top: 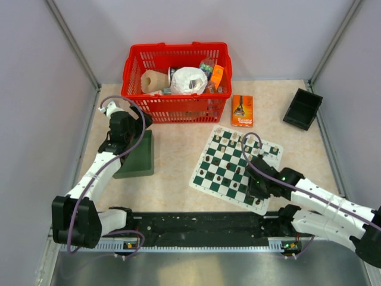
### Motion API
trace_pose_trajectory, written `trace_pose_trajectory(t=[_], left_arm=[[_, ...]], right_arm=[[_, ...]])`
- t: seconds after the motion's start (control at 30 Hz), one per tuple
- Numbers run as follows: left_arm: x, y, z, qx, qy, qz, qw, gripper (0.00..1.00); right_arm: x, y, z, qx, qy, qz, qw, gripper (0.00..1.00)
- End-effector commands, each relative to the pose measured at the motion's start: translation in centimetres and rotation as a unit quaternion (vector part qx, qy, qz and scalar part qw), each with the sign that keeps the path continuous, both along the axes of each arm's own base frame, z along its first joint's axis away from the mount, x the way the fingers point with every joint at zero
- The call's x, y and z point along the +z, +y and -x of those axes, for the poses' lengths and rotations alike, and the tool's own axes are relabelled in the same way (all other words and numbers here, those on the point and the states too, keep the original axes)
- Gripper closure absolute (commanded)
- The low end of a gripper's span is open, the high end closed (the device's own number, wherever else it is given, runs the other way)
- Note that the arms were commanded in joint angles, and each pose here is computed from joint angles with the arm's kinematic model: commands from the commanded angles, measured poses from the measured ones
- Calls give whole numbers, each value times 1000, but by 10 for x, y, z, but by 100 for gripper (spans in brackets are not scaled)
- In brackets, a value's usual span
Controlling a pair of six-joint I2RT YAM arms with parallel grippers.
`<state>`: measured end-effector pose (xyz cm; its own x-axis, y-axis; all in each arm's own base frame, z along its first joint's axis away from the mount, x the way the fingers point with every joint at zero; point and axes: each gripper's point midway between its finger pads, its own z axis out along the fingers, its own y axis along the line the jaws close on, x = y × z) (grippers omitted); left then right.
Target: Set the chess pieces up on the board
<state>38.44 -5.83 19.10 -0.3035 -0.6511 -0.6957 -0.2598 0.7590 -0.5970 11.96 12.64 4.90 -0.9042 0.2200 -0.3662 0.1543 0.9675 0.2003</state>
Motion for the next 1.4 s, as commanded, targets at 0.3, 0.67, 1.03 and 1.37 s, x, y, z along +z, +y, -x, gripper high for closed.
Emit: trace_pose_trajectory(t=[0.3,0.67,1.03,1.37], left_arm=[[13,1,-4,1,-29,8,1000,2],[11,1,-5,2,-24,4,1000,2],[14,2,-6,3,-28,3,1000,2],[13,3,-6,3,-27,2,1000,2]], right_arm=[[66,-5,-84,-12,-104,69,992,59],[52,-5,-105,-11,-102,54,993,61],[26,-3,-102,6,-63,65,996,62],[11,-8,-100,6,-43,76,996,63]])
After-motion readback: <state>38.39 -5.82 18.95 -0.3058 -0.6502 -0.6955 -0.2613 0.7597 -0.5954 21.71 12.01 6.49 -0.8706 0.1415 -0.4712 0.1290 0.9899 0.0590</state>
